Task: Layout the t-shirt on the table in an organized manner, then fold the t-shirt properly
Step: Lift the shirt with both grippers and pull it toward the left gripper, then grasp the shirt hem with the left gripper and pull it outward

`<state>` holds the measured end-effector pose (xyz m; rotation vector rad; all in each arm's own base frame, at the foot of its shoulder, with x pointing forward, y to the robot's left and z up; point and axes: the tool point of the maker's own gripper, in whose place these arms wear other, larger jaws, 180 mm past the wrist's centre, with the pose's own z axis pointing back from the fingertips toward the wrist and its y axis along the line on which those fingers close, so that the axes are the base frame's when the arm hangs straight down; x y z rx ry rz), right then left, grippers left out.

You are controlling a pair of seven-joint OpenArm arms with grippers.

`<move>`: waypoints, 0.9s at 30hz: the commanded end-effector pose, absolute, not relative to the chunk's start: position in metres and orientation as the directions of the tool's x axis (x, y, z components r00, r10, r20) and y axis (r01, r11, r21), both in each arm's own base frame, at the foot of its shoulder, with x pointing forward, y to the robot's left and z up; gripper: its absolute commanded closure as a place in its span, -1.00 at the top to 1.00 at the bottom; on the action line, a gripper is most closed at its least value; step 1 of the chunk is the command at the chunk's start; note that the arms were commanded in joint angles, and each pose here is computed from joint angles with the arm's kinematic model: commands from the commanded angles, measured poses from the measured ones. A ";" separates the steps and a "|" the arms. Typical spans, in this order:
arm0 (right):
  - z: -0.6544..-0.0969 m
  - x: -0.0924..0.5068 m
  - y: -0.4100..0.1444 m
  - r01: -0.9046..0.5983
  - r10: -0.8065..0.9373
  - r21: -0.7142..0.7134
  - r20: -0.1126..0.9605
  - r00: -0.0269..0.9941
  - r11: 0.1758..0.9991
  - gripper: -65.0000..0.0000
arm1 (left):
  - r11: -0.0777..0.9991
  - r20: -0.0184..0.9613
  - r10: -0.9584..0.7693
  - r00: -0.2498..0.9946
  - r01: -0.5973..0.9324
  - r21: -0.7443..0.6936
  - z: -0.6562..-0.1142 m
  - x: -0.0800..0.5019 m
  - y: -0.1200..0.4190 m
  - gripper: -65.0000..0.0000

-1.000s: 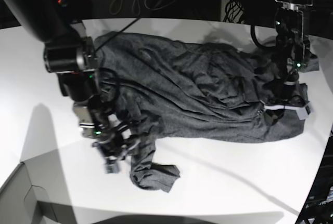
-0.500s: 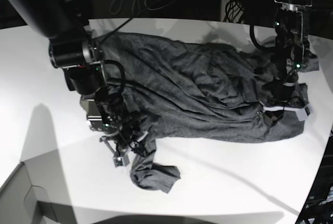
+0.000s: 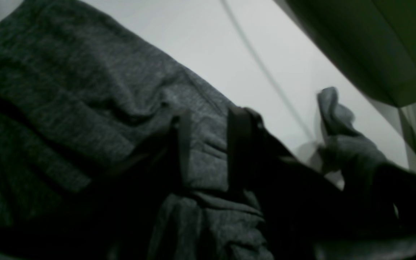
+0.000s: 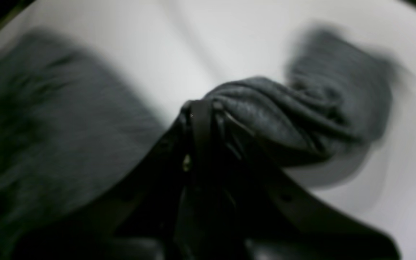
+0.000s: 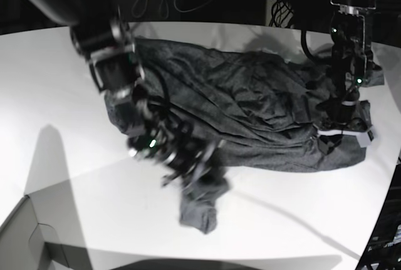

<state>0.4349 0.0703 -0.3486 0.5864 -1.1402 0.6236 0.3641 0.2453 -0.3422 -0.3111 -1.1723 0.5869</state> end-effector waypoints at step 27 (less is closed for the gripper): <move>-0.339 0.349 0.022 -0.794 0.434 -0.112 0.878 0.203 0.598 -0.55 | 0.821 0.740 0.522 0.425 -0.016 -0.571 -0.303 0.465 0.125 0.79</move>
